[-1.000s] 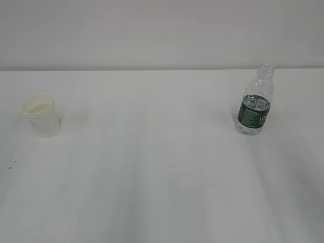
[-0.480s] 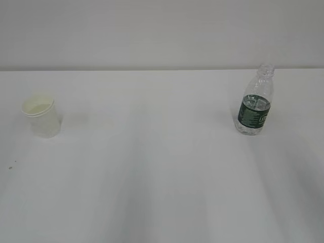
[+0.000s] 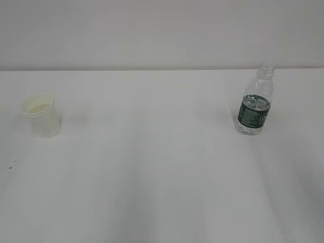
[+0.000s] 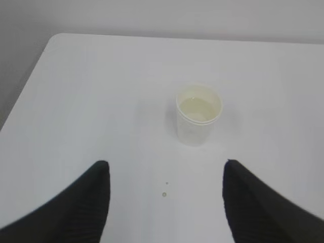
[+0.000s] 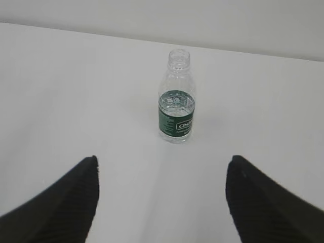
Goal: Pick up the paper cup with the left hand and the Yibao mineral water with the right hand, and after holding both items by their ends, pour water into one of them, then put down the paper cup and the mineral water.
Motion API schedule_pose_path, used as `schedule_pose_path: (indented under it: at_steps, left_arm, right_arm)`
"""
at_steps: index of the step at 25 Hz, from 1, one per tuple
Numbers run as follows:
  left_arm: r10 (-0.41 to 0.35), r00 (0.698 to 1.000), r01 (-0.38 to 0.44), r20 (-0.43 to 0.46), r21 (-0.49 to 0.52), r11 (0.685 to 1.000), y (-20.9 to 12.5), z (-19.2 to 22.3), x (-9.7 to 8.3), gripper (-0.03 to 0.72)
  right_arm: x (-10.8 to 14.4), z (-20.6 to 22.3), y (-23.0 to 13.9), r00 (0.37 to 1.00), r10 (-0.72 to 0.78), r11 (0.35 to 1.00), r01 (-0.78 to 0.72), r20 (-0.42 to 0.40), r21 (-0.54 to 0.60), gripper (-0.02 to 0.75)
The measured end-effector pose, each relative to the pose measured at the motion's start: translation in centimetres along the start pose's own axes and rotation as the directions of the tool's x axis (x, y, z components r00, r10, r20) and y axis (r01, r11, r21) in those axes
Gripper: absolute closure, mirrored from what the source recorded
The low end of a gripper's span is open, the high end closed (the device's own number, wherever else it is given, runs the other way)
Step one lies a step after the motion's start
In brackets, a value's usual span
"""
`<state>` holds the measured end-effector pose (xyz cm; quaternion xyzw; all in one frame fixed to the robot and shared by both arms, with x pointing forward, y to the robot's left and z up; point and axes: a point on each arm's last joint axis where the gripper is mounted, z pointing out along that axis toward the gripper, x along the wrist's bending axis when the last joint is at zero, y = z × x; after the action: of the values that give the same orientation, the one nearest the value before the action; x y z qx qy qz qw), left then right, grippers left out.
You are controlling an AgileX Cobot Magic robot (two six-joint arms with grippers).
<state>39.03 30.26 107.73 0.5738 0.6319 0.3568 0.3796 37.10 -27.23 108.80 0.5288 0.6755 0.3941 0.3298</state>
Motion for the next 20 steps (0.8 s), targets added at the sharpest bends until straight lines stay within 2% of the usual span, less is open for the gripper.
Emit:
schedule_pose_path:
  at_steps: [13, 20]
  left_arm:
    - [-0.010, 1.000, 0.011, -0.007, 0.083, 0.996, -0.7, 0.0, 0.1, 0.202]
    - [-0.017, 1.000, 0.018, -0.011, 0.120, 0.993, 0.2, -0.8, 0.0, 0.221]
  right_arm:
    - [0.1, -0.1, -1.1, 1.000, -0.001, 0.993, 0.002, -0.012, 0.118, 0.148]
    - [0.1, -0.5, -0.7, 1.000, -0.001, 0.990, 0.003, -0.015, 0.140, 0.148]
